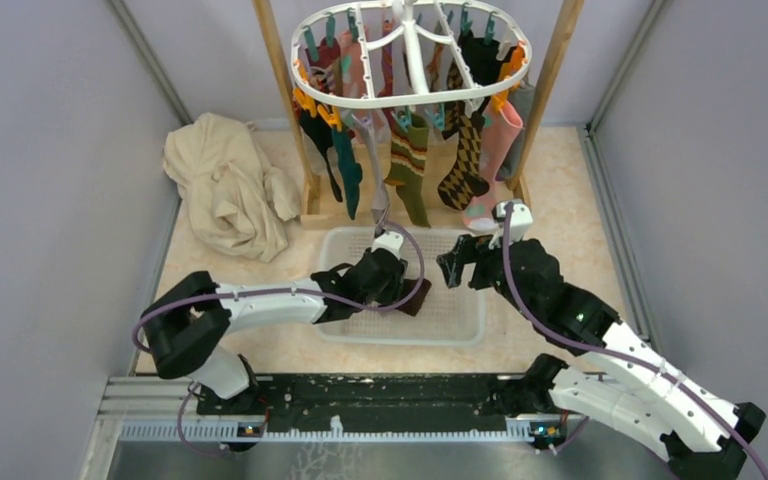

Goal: Remove the socks clipped to the hanger
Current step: Place the sock in the bin.

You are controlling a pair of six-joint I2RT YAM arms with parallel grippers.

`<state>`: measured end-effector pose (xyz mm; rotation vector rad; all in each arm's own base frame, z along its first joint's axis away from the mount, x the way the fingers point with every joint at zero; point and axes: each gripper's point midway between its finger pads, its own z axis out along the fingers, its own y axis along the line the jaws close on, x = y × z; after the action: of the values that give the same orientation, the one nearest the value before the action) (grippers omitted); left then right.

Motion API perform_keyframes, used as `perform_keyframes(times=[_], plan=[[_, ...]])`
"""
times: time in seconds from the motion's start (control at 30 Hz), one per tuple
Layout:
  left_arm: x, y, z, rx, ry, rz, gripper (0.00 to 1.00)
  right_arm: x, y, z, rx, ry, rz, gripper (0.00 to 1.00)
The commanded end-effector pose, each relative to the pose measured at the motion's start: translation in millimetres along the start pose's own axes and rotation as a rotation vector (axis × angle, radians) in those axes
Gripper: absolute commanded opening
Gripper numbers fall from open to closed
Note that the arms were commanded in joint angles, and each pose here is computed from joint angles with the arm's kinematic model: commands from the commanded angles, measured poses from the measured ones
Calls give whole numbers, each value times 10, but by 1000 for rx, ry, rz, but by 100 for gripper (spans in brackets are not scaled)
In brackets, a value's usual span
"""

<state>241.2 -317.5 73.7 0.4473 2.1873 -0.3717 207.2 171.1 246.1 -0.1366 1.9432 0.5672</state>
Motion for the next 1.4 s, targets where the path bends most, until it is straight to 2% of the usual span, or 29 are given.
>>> perform_keyframes(times=[0.0,0.03,0.07,0.1,0.27,0.43,0.63,0.8,0.97,1.13,1.37], plan=[[18,-162,-7,51,47,-28,59,-49,101,-8,-52,-23,41,87],[32,-154,-28,48,59,-26,65,-35,97,-12,-53,-19,40,87],[36,-137,-49,43,67,-22,90,-25,95,-20,-55,-17,35,87],[19,-132,-78,44,68,-19,98,-19,93,-26,-57,-15,31,87],[-102,-169,-268,70,70,-12,99,105,199,-30,-125,37,16,87],[-232,-144,-526,80,67,-31,99,409,315,-13,-195,159,38,86],[-418,-122,-876,112,47,-95,99,700,235,-10,-155,265,78,86],[-546,-112,-1056,137,10,-130,99,685,119,9,-69,273,88,86],[-646,-65,-1095,131,-36,-90,99,612,64,94,-22,268,23,87],[-657,-27,-1065,106,-35,-55,99,706,79,200,-15,319,-8,87],[-538,-50,-943,107,-24,-114,99,783,95,246,-33,322,1,87]])
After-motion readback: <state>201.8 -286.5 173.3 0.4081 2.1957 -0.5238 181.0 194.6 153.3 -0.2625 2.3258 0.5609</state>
